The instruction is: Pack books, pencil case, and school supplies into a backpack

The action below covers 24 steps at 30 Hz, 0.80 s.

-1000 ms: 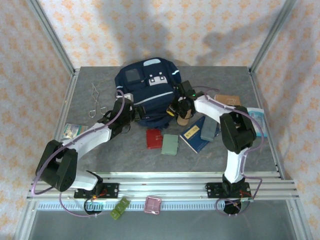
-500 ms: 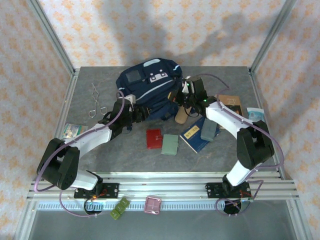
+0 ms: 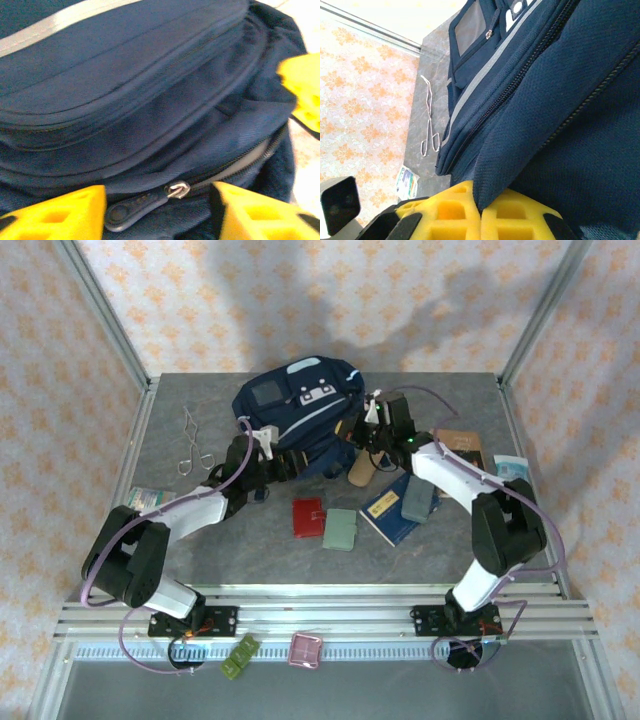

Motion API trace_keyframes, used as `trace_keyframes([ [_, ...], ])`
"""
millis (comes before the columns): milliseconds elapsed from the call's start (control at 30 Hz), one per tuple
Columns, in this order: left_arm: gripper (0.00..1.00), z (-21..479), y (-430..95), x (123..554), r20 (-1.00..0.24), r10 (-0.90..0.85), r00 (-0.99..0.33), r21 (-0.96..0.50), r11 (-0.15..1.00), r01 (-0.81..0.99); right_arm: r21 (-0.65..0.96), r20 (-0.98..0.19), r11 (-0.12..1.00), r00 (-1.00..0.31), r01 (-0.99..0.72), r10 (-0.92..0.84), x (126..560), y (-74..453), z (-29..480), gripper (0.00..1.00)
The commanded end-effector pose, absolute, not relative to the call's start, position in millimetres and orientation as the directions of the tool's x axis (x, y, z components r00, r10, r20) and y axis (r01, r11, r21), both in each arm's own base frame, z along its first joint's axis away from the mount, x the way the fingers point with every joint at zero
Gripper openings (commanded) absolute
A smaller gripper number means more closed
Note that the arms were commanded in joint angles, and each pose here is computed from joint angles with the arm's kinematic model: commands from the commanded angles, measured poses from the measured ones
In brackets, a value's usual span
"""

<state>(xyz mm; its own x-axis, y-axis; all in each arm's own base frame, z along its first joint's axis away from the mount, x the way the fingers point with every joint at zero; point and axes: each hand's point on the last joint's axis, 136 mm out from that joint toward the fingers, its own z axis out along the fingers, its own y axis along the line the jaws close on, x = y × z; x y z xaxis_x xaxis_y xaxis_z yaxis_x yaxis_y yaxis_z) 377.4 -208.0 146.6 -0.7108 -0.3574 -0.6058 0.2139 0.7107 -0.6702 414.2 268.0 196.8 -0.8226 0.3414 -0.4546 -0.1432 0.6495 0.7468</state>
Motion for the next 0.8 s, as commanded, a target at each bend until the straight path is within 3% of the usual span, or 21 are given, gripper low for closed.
trace_keyframes([
  [0, 0.44, 173.2, -229.5, 373.9, -0.634, -0.333, -0.698, -0.707, 0.615, 0.349, 0.765, -0.536, 0.579, -0.776, -0.282, 0.331, 422.2, 285.7, 233.7, 0.00],
  [67, 0.38, 170.2, -231.7, 372.9, -0.629, -0.322, -0.708, -0.709, 0.611, 0.352, 0.765, -0.534, 0.581, -0.778, -0.278, 0.331, 422.8, 285.6, 231.3, 0.00],
  [133, 0.20, 165.8, -234.9, 370.8, -0.620, -0.306, -0.723, -0.714, 0.602, 0.358, 0.765, -0.534, 0.581, -0.778, -0.277, 0.331, 423.3, 286.0, 231.4, 0.00],
  [167, 0.20, 163.2, -235.7, 370.6, -0.612, -0.299, -0.732, -0.715, 0.604, 0.352, 0.765, -0.533, 0.582, -0.779, -0.276, 0.330, 424.0, 286.2, 231.0, 0.00],
  [267, 0.37, 157.9, -231.8, 372.9, -0.611, -0.300, -0.733, -0.703, 0.631, 0.328, 0.767, -0.532, 0.578, -0.780, -0.279, 0.330, 424.6, 287.2, 232.9, 0.00],
  [467, 0.48, 137.4, -216.3, 383.3, -0.621, -0.266, -0.738, -0.618, 0.744, 0.252, 0.772, -0.526, 0.573, -0.783, -0.275, 0.333, 424.5, 287.4, 231.9, 0.00],
  [667, 0.47, 126.8, -208.3, 383.8, -0.628, -0.230, -0.744, -0.548, 0.809, 0.212, 0.778, -0.520, 0.566, -0.785, -0.272, 0.337, 424.8, 288.1, 232.8, 0.00],
  [767, 0.34, 121.9, -206.3, 382.4, -0.622, -0.216, -0.753, -0.530, 0.824, 0.201, 0.781, -0.519, 0.561, -0.785, -0.275, 0.337, 425.7, 289.6, 234.8, 0.00],
])
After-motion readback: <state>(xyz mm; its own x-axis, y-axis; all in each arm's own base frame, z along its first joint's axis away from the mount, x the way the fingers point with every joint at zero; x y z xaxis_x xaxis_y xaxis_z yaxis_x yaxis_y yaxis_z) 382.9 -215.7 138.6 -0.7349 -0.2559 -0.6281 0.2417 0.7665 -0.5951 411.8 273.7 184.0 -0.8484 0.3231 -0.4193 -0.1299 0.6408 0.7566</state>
